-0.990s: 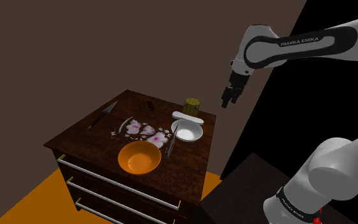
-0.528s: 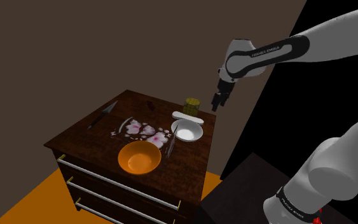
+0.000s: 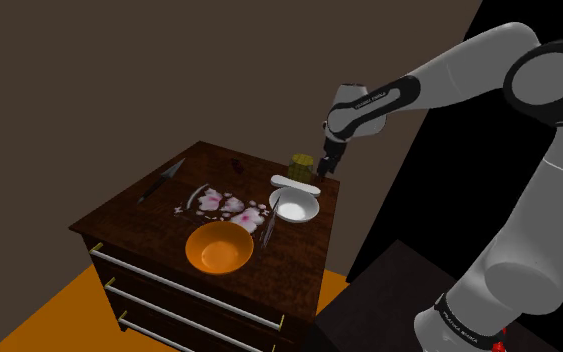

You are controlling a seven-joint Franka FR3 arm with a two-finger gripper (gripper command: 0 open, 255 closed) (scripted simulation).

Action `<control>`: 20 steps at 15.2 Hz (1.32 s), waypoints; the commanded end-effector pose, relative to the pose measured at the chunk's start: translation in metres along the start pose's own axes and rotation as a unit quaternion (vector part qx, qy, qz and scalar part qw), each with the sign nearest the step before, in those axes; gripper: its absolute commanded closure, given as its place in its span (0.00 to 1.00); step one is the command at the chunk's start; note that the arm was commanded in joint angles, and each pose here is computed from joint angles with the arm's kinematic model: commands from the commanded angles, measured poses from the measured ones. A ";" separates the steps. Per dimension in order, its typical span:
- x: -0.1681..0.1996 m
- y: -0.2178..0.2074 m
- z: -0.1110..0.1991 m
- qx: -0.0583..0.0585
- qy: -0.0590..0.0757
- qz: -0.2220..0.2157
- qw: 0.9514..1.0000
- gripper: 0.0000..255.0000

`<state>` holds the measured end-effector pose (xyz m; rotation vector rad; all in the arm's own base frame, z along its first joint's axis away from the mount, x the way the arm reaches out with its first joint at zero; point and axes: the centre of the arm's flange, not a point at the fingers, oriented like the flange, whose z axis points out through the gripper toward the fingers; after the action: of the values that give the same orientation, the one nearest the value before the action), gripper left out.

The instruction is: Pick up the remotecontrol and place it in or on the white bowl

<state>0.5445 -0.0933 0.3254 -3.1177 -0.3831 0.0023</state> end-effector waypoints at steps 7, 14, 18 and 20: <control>0.070 0.030 0.074 -0.009 -0.002 -0.050 0.999 0.00; 0.070 0.031 0.111 -0.009 -0.002 -0.050 0.999 0.00; 0.070 0.031 0.114 -0.009 -0.002 -0.050 0.999 0.00; 0.070 0.031 0.114 -0.009 -0.002 -0.050 0.999 0.00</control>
<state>0.6202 -0.1090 0.2181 -3.1166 -0.5360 -0.0093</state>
